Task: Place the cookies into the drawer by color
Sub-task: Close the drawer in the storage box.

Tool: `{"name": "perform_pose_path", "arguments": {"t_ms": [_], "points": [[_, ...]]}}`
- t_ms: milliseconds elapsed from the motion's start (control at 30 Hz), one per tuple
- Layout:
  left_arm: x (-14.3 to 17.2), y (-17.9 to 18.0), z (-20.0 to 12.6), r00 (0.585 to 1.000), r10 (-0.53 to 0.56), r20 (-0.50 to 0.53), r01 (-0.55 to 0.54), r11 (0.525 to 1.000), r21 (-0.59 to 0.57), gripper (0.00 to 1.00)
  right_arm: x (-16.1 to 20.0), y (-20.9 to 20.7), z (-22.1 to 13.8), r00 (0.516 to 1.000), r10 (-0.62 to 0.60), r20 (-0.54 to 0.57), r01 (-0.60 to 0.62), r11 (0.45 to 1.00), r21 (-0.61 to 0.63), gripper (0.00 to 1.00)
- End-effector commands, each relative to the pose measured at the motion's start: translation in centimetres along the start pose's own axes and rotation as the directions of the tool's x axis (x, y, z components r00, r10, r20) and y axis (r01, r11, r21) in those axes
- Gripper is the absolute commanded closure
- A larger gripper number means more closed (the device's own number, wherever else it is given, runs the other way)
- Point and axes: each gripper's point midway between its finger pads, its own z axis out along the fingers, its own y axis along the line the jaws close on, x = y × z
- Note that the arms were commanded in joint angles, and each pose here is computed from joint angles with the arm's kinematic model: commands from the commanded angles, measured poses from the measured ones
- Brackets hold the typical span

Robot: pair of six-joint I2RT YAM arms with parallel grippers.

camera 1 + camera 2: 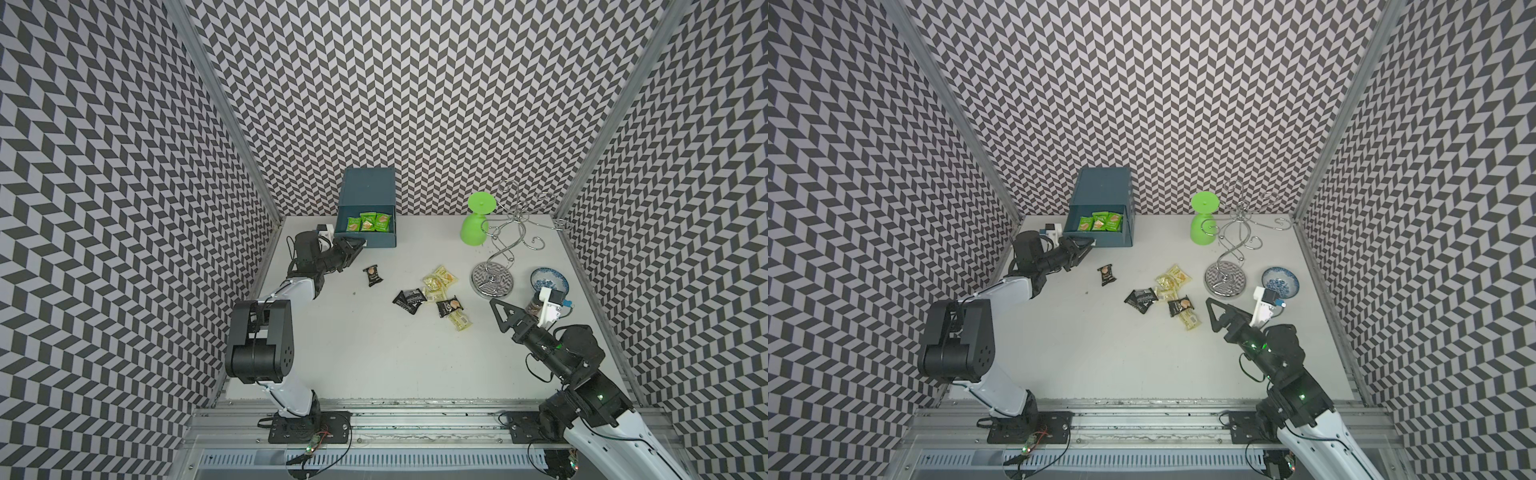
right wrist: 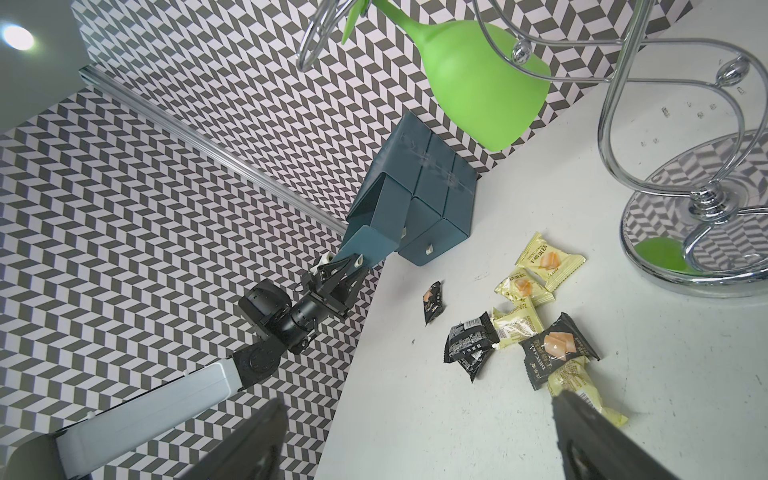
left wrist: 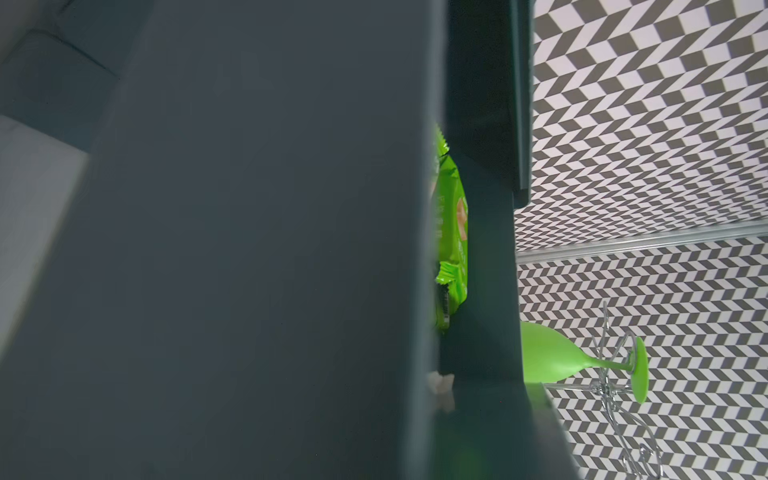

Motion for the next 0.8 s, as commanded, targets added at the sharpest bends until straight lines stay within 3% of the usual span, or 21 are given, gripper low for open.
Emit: {"name": "perform_pose_path", "arguments": {"t_ms": [0, 167, 767], "points": [[-1.4, -2.0, 0.5, 0.999, 0.049, 0.019, -0.051, 0.996, 0.075, 0.69, -1.3, 1.5, -0.5, 0.999, -0.01, 0.043, 0.012, 0.999, -0.039, 0.0], [-2.2, -2.3, 1.5, 0.999, 0.034, 0.012, -0.035, 0.993, 0.111, 0.76, -1.3, 1.5, -0.5, 0.999, -0.01, 0.042, 0.012, 0.999, -0.036, 0.0], [-7.3, -1.3, 5.8, 0.997, 0.014, 0.082, -0.027, 0.986, 0.162, 0.74, -1.6, 1.6, -1.0, 0.999, -0.012, 0.05, 0.013, 0.999, -0.03, 0.0]]}}
